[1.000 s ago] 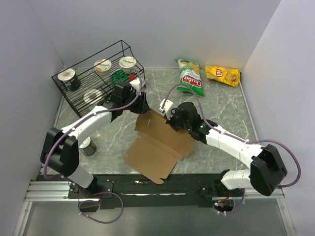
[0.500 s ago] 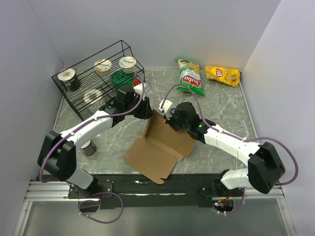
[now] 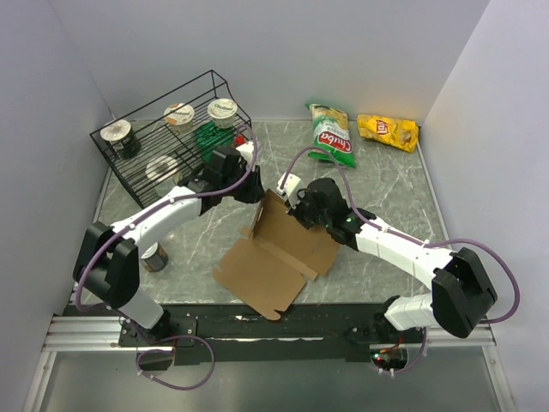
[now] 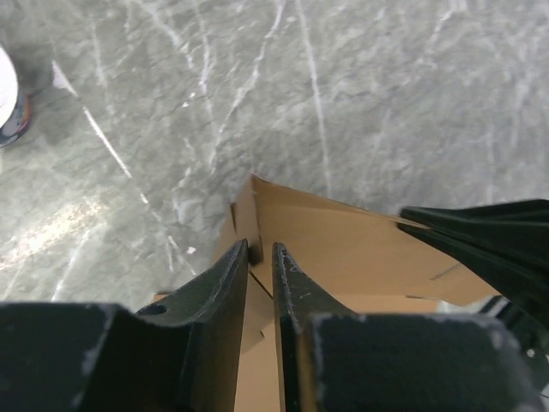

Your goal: Fold the paper box

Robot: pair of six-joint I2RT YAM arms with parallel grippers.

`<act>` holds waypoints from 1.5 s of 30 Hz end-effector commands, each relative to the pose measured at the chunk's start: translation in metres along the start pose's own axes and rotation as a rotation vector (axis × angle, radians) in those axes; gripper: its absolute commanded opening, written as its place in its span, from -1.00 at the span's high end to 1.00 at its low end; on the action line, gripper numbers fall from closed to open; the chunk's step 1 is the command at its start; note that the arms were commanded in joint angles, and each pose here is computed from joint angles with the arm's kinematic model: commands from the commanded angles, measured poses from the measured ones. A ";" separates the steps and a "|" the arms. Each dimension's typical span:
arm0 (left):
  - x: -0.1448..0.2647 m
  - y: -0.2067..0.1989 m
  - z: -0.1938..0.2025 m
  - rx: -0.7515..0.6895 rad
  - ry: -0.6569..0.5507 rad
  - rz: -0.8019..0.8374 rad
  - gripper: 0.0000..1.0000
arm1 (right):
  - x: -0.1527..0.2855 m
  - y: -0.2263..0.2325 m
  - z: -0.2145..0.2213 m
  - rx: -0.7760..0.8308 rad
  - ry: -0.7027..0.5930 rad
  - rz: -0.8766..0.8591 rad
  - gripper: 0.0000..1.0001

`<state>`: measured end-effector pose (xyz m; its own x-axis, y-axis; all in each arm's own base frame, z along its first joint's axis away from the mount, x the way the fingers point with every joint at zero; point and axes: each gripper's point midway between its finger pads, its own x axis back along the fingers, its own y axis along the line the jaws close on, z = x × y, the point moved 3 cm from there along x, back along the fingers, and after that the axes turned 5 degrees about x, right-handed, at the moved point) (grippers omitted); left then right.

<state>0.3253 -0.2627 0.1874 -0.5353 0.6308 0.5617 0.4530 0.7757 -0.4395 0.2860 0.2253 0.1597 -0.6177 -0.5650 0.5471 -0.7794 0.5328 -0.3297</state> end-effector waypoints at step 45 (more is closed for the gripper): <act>0.006 0.031 -0.065 -0.078 -0.082 -0.304 -0.72 | -0.013 0.000 -0.005 0.041 0.015 0.043 1.00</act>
<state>0.3784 -0.2612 0.1770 -0.5628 0.3802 0.7340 0.3766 0.9084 -0.1817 0.2957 0.2247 0.1493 -0.6670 -0.4945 0.5573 -0.7355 0.5563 -0.3867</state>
